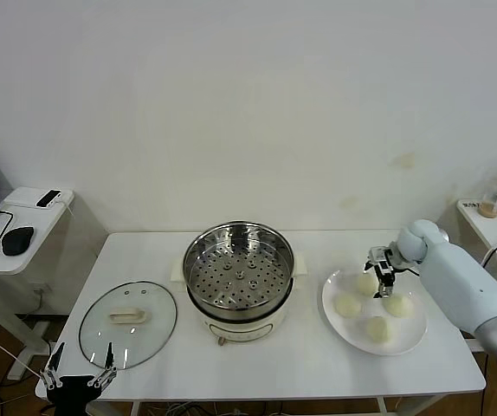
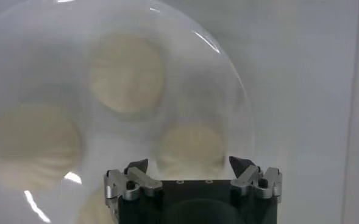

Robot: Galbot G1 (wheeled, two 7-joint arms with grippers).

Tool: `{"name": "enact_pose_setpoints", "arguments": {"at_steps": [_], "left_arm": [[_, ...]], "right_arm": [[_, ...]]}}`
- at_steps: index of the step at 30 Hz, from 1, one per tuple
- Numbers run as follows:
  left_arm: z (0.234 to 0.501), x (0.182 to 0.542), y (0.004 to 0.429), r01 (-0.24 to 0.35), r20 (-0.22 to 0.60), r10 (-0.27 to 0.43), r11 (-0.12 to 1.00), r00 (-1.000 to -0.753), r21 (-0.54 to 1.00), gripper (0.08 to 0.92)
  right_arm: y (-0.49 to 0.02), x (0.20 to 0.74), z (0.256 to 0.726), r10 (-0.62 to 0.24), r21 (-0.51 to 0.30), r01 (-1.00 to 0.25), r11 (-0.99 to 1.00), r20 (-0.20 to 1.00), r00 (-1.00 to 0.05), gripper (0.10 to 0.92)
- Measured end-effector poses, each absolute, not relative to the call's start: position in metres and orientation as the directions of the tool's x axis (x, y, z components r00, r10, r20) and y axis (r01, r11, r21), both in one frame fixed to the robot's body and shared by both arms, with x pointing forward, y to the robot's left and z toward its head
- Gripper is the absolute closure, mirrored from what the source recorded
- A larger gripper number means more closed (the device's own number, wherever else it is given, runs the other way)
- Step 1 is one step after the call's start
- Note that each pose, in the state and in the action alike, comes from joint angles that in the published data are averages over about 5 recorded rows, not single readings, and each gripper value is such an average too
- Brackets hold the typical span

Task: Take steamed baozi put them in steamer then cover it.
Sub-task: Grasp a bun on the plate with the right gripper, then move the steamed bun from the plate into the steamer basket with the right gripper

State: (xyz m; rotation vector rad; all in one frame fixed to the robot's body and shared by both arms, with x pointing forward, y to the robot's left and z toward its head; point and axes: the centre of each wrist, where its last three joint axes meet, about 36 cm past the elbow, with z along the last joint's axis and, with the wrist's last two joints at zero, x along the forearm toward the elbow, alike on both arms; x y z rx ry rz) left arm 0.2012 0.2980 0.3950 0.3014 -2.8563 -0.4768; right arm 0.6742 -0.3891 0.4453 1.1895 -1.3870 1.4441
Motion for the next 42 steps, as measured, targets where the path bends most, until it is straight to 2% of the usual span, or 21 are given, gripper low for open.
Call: {"name": "enact_pose_setpoints", "arguments": {"at_steps": [8,15,24,33,42], "left_arm": [[0.395,0.201,0.299,-0.166,0.190,-0.241,0.925,-0.952,0.343,0.177],[0.396,0.201,0.298,-0.165,0.187,-0.239,0.925,-0.953,0.342,0.177],[0.398,0.201,0.297,-0.159,0.185,-0.232,0.926,-0.955,0.343,0.177],[0.399,0.202,0.296,-0.145,0.182,-0.217,0.928,-0.959,0.344,0.177],[0.404,0.205,0.297,-0.140,0.168,-0.205,0.932,-0.964,0.336,0.177]], "right_arm": [[-0.388,0.677,0.442,-0.051,-0.250,-0.964,-0.088,0.968,-0.246,0.304],[-0.388,0.679,0.446,-0.046,-0.246,-0.964,-0.100,0.969,-0.242,0.416],[-0.391,0.679,0.472,-0.051,-0.253,-0.960,-0.120,0.967,-0.248,0.420],[-0.377,0.685,0.548,-0.119,-0.356,-0.922,-0.155,0.933,-0.340,0.420],[-0.322,0.699,0.641,-0.220,-0.469,-0.846,-0.252,0.879,-0.422,0.420]]}}
